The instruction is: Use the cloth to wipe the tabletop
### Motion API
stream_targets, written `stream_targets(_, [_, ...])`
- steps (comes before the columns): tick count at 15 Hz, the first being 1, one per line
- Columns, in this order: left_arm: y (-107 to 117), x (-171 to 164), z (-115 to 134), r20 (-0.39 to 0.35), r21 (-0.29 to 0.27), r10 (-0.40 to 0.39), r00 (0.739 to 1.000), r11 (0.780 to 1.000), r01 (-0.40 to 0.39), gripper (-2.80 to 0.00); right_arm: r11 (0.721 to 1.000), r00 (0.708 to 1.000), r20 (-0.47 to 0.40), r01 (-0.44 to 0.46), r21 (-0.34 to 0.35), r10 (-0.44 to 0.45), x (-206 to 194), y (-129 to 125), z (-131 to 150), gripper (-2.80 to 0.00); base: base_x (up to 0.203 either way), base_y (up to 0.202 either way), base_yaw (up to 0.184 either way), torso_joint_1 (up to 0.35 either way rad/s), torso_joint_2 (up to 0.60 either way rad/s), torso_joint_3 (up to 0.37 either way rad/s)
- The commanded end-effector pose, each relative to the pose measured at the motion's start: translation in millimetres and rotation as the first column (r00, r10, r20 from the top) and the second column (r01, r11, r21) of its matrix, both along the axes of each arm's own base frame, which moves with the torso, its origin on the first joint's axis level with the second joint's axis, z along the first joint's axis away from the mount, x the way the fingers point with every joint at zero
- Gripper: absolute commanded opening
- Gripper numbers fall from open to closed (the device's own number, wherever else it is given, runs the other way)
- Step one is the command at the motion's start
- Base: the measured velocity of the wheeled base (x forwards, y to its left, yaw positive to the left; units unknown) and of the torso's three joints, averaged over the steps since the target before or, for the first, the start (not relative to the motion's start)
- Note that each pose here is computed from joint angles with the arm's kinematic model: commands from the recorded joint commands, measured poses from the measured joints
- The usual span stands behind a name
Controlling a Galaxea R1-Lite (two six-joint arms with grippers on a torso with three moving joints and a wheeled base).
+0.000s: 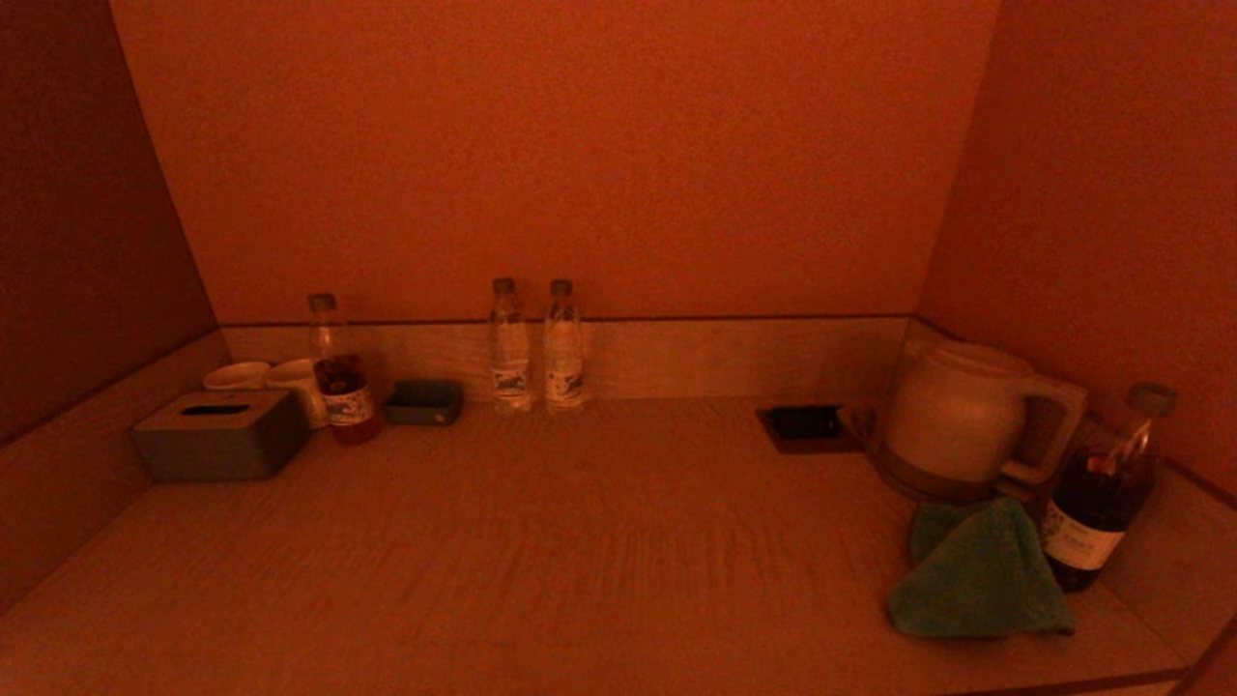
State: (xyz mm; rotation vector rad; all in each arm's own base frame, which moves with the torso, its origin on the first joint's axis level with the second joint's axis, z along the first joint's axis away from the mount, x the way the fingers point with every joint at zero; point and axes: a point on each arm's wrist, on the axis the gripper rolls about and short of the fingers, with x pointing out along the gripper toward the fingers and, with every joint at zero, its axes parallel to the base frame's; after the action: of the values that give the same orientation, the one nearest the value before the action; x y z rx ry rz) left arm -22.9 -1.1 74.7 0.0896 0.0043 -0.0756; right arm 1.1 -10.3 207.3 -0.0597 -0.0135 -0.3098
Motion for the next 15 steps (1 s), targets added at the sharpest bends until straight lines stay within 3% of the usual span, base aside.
stream_targets(1, [0.0, 0.0, 0.0, 0.0, 0.001, -0.001, 1.0, 1.0, 0.001, -2.8, 1.0, 0.999, 0.037, 0.014, 0.005, -0.015, -10.5, -1.4, -6.4, -2.8, 0.0, 0.0, 0.0, 0.0, 0.0, 0.0])
stream_targets(5, [0.0, 0.0, 0.0, 0.0, 0.001, -0.001, 1.0, 1.0, 0.001, -2.8, 0.999, 0.997, 0.062, 0.047, 0.026, -0.049, -19.9, -2.2, -24.1, -2.8, 0.0, 0.0, 0.0, 0.0, 0.0, 0.0])
stream_targets(15, [0.0, 0.0, 0.0, 0.0, 0.001, -0.001, 1.0, 1.0, 0.001, -2.8, 0.994, 0.99, 0.085, 0.108, 0.034, -0.111, -27.2, -0.7, -30.8, -2.8, 0.0, 0.0, 0.0, 0.0, 0.0, 0.0])
